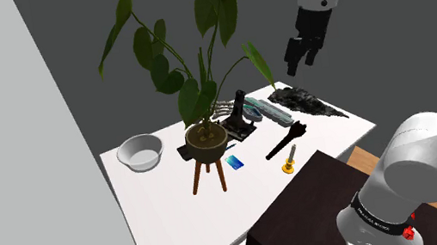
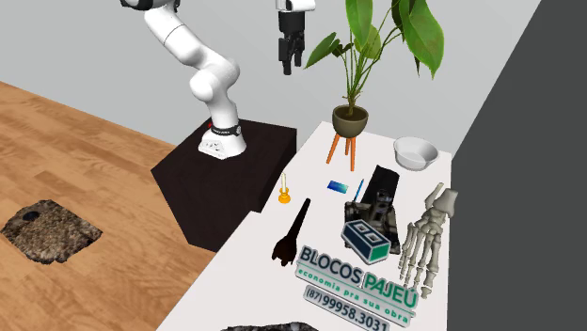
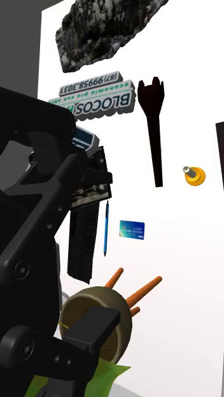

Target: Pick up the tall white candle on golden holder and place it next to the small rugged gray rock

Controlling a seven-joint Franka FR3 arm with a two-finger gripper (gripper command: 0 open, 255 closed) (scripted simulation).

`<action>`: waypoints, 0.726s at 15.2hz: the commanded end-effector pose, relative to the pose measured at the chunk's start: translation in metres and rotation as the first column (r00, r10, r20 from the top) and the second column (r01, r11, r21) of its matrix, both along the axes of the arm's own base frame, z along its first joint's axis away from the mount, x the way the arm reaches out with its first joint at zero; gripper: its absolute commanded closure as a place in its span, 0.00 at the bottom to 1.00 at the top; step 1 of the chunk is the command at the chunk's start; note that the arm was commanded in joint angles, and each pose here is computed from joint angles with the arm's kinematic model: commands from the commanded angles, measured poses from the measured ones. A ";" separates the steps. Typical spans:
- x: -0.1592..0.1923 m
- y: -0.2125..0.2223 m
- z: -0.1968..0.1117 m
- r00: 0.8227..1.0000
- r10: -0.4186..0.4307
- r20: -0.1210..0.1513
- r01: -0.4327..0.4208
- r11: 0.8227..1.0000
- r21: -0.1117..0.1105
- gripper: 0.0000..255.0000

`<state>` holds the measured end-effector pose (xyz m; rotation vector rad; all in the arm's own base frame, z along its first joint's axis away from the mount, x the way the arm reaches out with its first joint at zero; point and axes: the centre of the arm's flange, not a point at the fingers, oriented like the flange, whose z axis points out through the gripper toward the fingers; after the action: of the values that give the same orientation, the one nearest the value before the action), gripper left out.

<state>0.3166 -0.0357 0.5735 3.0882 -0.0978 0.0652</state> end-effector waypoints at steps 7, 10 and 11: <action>-0.002 -0.026 -0.075 0.998 0.062 -0.011 -0.062 0.998 0.009 0.00; -0.003 -0.039 -0.113 0.996 0.093 -0.016 -0.093 0.996 0.014 0.00; -0.003 -0.043 -0.125 0.994 0.103 -0.018 -0.103 0.995 0.015 0.00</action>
<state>0.3125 -0.0729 0.4609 3.1046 0.0439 0.0385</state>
